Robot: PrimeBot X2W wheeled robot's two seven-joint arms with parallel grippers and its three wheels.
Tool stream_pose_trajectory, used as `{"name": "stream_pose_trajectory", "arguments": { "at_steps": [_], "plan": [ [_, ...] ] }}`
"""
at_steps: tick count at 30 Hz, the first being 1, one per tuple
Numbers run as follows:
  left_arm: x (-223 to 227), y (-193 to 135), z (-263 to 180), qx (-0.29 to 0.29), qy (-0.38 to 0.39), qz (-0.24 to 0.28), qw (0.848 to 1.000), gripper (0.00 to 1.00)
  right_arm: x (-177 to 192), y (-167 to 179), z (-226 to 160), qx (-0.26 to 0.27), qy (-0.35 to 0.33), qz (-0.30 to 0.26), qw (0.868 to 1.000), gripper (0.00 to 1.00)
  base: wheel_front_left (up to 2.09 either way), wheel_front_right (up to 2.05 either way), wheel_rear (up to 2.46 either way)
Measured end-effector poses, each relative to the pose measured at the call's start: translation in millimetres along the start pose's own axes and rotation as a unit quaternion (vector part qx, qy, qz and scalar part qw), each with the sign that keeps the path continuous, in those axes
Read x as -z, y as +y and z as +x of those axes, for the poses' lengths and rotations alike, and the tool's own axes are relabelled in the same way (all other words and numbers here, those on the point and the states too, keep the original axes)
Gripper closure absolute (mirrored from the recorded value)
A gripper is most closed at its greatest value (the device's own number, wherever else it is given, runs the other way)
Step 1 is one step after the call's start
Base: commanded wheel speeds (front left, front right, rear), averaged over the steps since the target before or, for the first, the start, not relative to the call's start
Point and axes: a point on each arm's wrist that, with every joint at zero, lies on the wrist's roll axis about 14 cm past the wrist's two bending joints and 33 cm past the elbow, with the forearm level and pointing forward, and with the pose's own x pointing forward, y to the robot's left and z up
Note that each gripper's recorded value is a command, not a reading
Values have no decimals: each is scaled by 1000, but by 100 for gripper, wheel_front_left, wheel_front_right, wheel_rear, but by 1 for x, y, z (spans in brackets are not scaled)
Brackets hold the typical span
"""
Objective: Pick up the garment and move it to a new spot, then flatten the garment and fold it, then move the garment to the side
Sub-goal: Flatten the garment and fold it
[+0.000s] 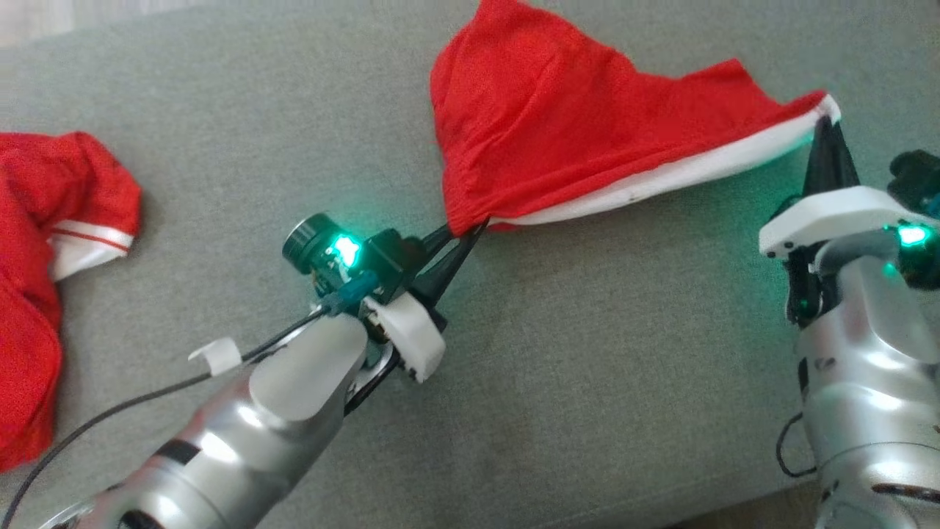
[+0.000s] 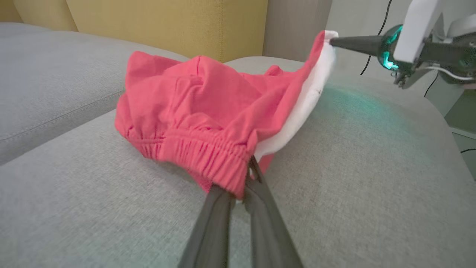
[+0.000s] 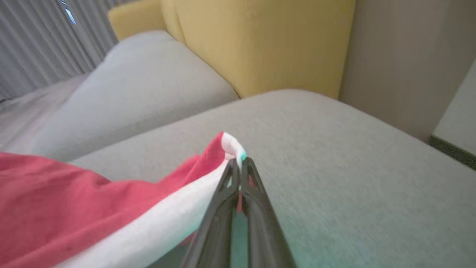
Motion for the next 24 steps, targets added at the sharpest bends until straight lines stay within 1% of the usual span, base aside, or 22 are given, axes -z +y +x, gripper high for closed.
{"name": "stream_pose_trajectory", "arguments": {
  "at_steps": [2, 6, 8, 11, 12, 16, 20, 24],
  "plan": [
    [-2, 0, -9, -1, 3, 9, 1000, 100, -16, 13, -2, -21, -26, 1, 999, 100, 0, 0, 0],
    [-15, 13, -29, -16, 5, 27, 999, 100, -49, 39, -12, -64, -80, 16, 995, 100, 0, 0, 0],
    [-28, 23, -38, -24, 7, 45, 999, 100, -71, 54, -19, -87, -113, 19, 990, 100, 0, 0, 0],
    [-62, 38, -51, -34, 4, 82, 996, 100, -109, 78, -32, -125, -169, 24, 977, 100, 0, 0, 0],
    [-62, 38, -51, -34, 4, 82, 996, 100, -109, 78, -32, -125, -169, 24, 977, 100, 0, 0, 0],
    [-126, 59, -69, -58, -19, 135, 989, 100, -165, 103, -56, -165, -250, 25, 954, 100, 0, 0, 0],
    [-179, 69, -89, -83, -47, 173, 980, 100, -210, 121, -83, -195, -308, 23, 931, 100, 0, 0, 0],
    [-216, 70, -110, -106, -82, 185, 974, 100, -253, 129, -112, -211, -362, 19, 908, 100, 0, 0, 0]
  ]
}}
